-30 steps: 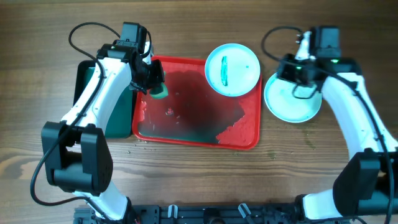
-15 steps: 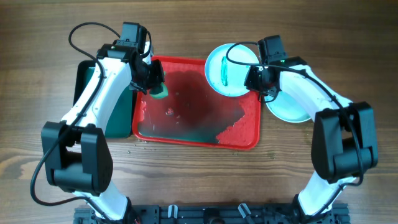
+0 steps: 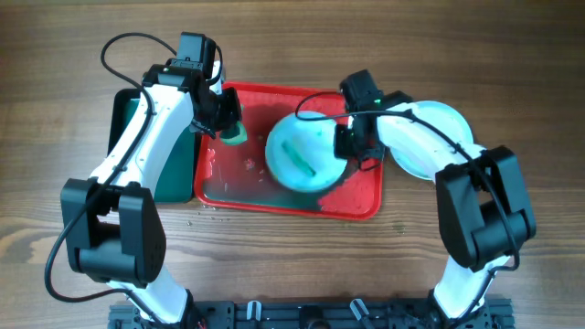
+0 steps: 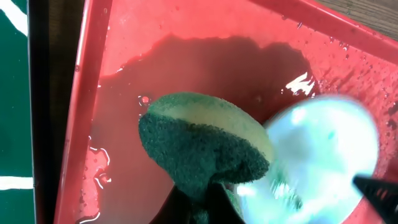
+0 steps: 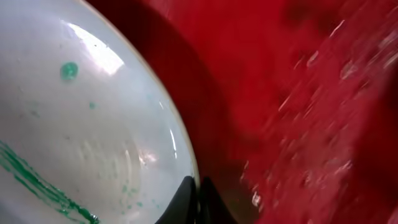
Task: Clean dirty plates on tray and stack at the side
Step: 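Drag the last plate to the red tray center with right gripper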
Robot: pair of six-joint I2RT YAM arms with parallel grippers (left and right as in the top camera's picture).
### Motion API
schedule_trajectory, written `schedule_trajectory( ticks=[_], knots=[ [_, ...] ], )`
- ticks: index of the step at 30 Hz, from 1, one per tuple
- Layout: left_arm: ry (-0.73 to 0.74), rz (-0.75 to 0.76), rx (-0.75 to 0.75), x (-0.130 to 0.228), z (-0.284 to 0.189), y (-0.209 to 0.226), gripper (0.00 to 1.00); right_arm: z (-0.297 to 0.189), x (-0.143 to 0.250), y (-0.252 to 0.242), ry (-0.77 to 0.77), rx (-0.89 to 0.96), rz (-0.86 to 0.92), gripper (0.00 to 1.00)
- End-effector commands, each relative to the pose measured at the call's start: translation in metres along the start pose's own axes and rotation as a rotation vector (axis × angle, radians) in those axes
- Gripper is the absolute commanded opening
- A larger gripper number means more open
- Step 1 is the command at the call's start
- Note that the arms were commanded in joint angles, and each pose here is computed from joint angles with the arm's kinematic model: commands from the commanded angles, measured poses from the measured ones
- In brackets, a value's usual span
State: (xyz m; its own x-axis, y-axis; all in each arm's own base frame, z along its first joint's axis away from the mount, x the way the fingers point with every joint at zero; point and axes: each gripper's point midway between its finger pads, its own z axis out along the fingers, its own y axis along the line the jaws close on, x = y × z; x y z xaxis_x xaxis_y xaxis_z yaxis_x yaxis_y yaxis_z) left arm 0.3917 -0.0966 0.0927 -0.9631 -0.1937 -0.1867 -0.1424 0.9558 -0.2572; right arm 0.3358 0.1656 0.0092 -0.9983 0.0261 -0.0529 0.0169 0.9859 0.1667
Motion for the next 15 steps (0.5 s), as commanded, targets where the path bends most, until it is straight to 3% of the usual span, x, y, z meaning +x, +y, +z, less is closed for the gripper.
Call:
schedule_trajectory(
  ticks=[1,2,3,8,11,12,14,15],
  knots=[
    [0.006,-0.006,0.011,0.002,0.001,-0.002,0.04,-0.021,0.004,0.022,-0.020,-0.060,-0.155,0.25],
    [0.006,-0.006,0.011,0.002,0.001,-0.002,0.04,-0.023,-0.006,0.020,-0.060,-0.050,-0.167,0.40],
    [0.006,-0.006,0.011,0.002,0.001,-0.002,0.04,-0.023,-0.017,0.021,-0.101,-0.059,-0.215,0.44],
    [0.006,-0.006,0.011,0.002,0.001,-0.002,0.04,0.008,-0.043,0.031,-0.173,-0.085,-0.420,0.44],
    [0.006,-0.006,0.011,0.002,0.001,-0.002,0.04,0.026,-0.042,0.029,-0.149,-0.085,-0.444,0.36],
    [0.006,-0.007,0.011,0.002,0.001,-0.002,0.04,0.026,-0.042,0.029,-0.149,-0.085,-0.444,0.30],
    [0.006,-0.007,0.011,0.002,0.001,-0.002,0.04,0.026,-0.037,0.028,-0.125,-0.086,-0.422,0.04],
    [0.006,-0.007,0.011,0.002,0.001,-0.002,0.04,0.023,-0.029,0.029,-0.084,-0.104,-0.376,0.04]
  ],
)
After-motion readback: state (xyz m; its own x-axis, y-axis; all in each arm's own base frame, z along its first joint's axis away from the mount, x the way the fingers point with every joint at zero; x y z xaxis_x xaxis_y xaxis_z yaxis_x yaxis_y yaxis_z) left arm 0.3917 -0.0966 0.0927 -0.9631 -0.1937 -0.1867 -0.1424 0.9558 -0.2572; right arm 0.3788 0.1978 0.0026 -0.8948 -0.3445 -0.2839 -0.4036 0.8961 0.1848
